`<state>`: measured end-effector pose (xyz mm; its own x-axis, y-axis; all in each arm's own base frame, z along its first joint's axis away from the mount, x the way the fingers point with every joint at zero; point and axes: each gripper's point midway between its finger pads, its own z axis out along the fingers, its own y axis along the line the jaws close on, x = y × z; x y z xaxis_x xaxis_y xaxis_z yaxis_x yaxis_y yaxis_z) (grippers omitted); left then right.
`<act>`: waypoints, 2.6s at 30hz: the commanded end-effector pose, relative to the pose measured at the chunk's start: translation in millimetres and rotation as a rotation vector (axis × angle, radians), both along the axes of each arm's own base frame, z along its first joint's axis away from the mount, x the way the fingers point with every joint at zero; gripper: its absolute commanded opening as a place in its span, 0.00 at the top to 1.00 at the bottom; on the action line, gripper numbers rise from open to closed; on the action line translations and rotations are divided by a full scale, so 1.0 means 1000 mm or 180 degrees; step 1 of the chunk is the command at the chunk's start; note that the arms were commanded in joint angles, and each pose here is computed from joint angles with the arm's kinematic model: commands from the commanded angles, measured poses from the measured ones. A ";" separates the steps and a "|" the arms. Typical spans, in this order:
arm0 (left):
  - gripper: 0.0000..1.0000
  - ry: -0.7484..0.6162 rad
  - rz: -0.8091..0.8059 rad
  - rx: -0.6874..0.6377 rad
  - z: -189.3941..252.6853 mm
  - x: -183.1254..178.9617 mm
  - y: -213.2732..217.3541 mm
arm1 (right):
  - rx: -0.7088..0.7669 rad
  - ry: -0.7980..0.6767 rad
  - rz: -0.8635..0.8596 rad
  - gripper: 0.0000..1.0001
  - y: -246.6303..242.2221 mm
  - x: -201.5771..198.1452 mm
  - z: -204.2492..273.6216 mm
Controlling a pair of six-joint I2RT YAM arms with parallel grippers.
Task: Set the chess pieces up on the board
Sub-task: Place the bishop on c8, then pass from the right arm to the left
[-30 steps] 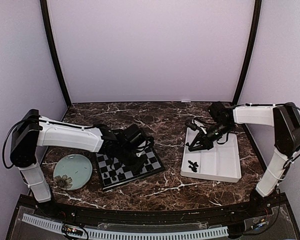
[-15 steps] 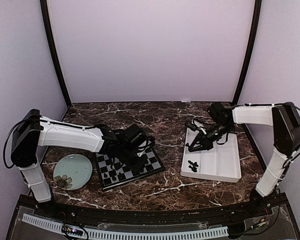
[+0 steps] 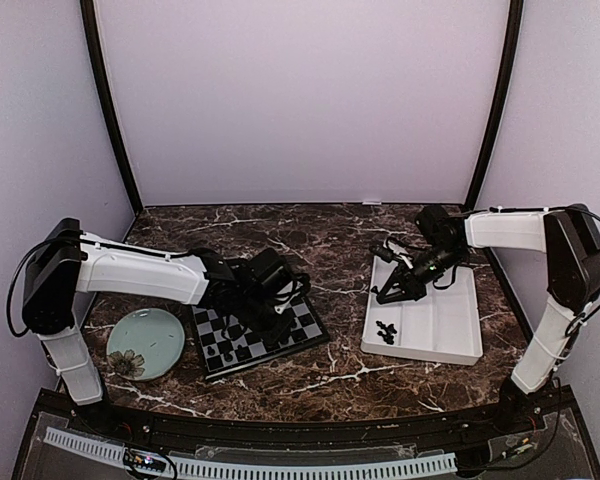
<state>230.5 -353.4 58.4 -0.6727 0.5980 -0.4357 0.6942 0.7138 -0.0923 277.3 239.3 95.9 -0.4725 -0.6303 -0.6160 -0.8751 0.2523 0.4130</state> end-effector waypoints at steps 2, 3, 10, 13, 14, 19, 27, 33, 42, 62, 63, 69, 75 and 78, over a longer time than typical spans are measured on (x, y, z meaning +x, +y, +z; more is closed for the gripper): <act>0.81 -0.0022 -0.0004 -0.0059 0.015 0.000 -0.001 | 0.0036 -0.0002 0.0012 1.00 0.002 0.002 0.004; 0.81 -0.0032 0.0001 -0.0077 0.018 0.000 -0.002 | 0.0036 -0.0002 0.0014 1.00 0.003 0.002 0.004; 0.77 -0.0265 0.0083 -0.0240 0.066 0.007 0.001 | 0.0035 -0.0051 0.0031 1.00 0.003 0.002 0.009; 0.74 -0.0553 0.0137 -0.0503 0.111 0.015 0.000 | -0.0032 -0.0181 0.0083 1.00 0.004 0.004 0.016; 0.73 -0.0627 0.0151 -0.0618 0.126 0.016 0.000 | -0.0079 -0.0237 0.0113 1.00 0.004 0.004 0.018; 0.72 -0.0440 0.0233 -0.1246 0.161 0.020 -0.017 | -0.0385 -0.0631 0.0365 1.00 0.015 0.002 0.031; 0.71 0.0190 0.0251 -0.2223 0.191 0.036 -0.041 | -0.0566 -0.1193 0.0650 1.00 0.048 0.005 0.067; 0.69 0.0476 0.0286 -0.2502 0.186 0.045 -0.047 | -0.0545 -0.1276 0.0706 1.00 0.072 0.004 0.076; 0.67 0.0585 0.0349 -0.2267 0.158 0.047 -0.042 | -0.0526 -0.1234 0.0721 1.00 0.082 0.003 0.072; 0.61 0.0955 0.0144 -0.2545 0.143 0.032 -0.057 | -0.0578 -0.1274 0.0810 1.00 0.099 -0.004 0.069; 0.61 0.0952 0.0149 -0.2556 0.144 0.033 -0.058 | -0.0572 -0.1285 0.0818 1.00 0.100 -0.005 0.070; 0.61 0.1023 0.0127 -0.2603 0.140 0.039 -0.068 | -0.0568 -0.1324 0.0887 1.00 0.104 -0.011 0.073; 0.61 0.1047 0.0054 -0.2686 0.142 0.040 -0.074 | -0.0603 -0.1340 0.1011 1.00 0.106 -0.019 0.072; 0.61 0.1075 0.0045 -0.2694 0.140 0.040 -0.076 | -0.0629 -0.1347 0.1033 1.00 0.107 -0.020 0.071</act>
